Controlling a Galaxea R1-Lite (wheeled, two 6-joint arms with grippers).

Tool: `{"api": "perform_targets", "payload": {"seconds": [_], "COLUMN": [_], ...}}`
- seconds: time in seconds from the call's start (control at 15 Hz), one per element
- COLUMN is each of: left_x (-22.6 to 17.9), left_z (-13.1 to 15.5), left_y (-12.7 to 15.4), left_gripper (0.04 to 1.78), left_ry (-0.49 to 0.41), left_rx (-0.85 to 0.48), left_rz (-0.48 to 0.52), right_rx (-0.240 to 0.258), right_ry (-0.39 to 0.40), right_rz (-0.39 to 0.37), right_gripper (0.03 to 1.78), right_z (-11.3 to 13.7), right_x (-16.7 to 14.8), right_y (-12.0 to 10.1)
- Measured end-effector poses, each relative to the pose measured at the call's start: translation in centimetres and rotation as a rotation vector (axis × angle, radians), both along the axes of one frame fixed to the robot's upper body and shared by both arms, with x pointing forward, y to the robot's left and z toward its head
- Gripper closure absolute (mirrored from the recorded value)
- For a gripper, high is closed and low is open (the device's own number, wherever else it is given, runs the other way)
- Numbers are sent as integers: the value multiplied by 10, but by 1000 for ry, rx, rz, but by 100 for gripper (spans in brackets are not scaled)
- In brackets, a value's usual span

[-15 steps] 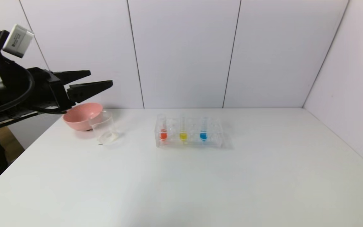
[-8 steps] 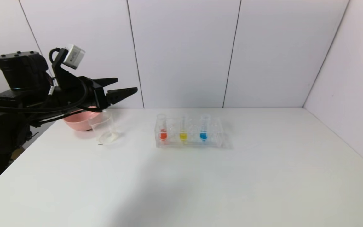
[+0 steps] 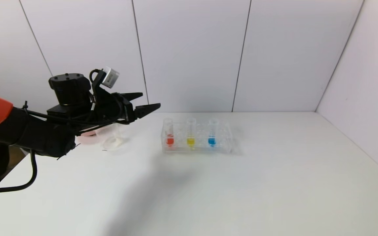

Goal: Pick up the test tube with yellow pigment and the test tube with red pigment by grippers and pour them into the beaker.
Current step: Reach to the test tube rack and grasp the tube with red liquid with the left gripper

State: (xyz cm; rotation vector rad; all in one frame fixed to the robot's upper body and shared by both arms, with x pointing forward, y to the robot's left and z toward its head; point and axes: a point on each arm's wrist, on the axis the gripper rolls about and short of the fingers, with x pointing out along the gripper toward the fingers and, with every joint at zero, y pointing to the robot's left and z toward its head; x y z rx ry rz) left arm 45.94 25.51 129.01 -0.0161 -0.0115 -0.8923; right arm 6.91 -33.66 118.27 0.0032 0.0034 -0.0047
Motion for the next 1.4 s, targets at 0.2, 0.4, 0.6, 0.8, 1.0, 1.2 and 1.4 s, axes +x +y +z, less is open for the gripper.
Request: {"api": "perform_targets", "payload": {"seconds": [0.2,0.4,0.6,0.8,1.0,1.2,1.4], "left_x": [5,11,16,25,30,33,38], "left_z": [-13,-28,-44,-54,-63,-69,-73], "left_y": [-4,-5,-7,-8,-10,-12,-16], "left_gripper": [5,5,5,5,5,5,5], "left_ry": [-49,-68,-29,-18,-1,8,7], "left_rx": [-3,0,5,7,7,8,8], "left_rz": [-117,-195,-269,-275,-298,-343,-351], "right_rx": [0,0,0,0,0,0,0], "right_ry": [0,0,0,0,0,0,0], "right_rz": [0,0,0,0,0,0,0], "right_gripper": [170,170,170,170,170,170,170], "right_z": [0,0,0,0,0,0,0], "right_x": [0,0,0,0,0,0,0], "right_y": [0,0,0,0,0,0,0]}}
